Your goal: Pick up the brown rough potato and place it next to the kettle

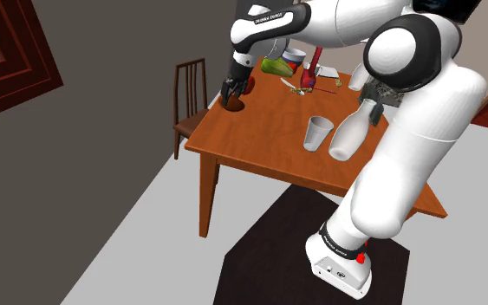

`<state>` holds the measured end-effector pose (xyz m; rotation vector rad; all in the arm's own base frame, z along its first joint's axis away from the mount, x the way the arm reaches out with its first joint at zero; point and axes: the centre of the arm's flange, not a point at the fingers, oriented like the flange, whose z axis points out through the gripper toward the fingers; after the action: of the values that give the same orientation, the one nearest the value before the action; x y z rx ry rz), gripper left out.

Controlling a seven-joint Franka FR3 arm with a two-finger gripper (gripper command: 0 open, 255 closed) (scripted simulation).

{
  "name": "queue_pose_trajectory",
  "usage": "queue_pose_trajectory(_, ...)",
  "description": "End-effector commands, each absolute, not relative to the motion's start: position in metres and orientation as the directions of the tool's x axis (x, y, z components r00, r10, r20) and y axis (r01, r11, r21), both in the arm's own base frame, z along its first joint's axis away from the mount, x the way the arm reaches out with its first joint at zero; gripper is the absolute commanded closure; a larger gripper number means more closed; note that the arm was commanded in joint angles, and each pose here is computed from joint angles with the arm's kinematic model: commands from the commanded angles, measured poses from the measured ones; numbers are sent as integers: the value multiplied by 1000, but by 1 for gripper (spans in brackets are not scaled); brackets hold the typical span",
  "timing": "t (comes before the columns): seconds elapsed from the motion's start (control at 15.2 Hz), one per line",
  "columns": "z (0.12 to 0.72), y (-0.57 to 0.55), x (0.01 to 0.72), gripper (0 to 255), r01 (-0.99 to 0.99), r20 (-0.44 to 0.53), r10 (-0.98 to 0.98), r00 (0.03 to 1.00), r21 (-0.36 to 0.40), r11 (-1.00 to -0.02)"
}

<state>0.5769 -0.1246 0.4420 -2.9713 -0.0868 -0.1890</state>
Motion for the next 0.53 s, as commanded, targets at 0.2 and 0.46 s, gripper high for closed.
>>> queue_pose_trajectory(0.2,469,-125,576,255,68,130,48,990,-158,-985)
queue_pose_trajectory(0.46,490,-125,576,255,68,130,48,990,-158,-985)
